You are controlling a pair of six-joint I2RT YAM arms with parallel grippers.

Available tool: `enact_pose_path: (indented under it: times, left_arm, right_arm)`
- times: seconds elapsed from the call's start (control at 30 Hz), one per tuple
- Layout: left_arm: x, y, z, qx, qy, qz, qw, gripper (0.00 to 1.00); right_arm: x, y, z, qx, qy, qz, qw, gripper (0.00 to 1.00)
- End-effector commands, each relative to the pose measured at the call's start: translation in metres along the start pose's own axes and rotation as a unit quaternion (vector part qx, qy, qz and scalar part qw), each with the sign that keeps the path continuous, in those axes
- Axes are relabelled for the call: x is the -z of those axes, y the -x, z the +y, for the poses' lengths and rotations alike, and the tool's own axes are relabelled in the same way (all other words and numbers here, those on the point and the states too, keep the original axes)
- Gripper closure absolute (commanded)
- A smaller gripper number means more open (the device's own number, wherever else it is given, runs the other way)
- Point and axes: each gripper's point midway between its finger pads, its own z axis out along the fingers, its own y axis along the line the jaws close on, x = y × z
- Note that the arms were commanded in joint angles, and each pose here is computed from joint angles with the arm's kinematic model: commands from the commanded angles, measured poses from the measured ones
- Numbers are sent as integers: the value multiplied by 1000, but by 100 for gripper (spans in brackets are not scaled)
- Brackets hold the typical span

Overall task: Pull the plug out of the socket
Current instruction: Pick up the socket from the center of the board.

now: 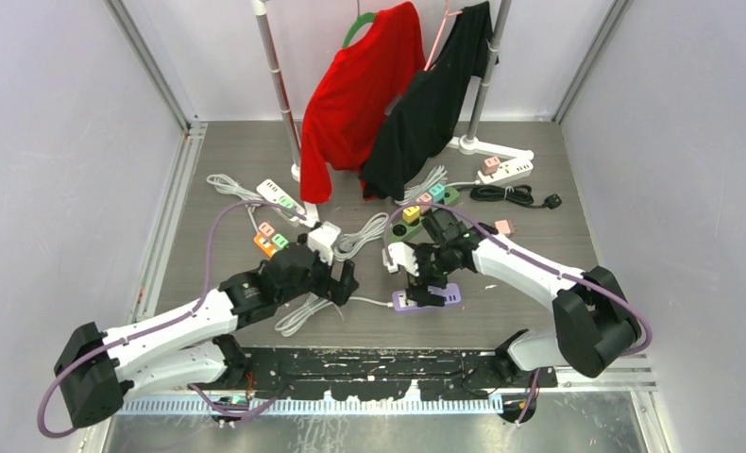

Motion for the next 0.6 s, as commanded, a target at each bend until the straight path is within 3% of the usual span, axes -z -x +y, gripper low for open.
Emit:
enact_pose_path:
  times: [0.0, 0.17, 0.27, 0.37, 0.57]
  left_arm:
    - [18, 29, 28, 81, 39, -25, 996, 3]
    - [39, 51, 60, 192, 19, -71, 979, 4]
    - [53, 67, 76, 224, 17, -99, 969, 3]
    - [62, 75, 80, 217, 12, -99, 971, 4]
    - [72, 77, 88, 135, 35, -56, 989, 4]
  right_arm:
    - [-11, 6, -8, 15, -24, 18, 999, 7]
    - [-23, 8, 1, 32, -7, 33, 999, 7]
    - [-32, 8, 7, 45, 4, 47, 998, 8]
    - [-40, 6, 12, 59, 13, 65, 996, 10]
    - [-46, 6, 11, 63, 9, 89, 994, 22]
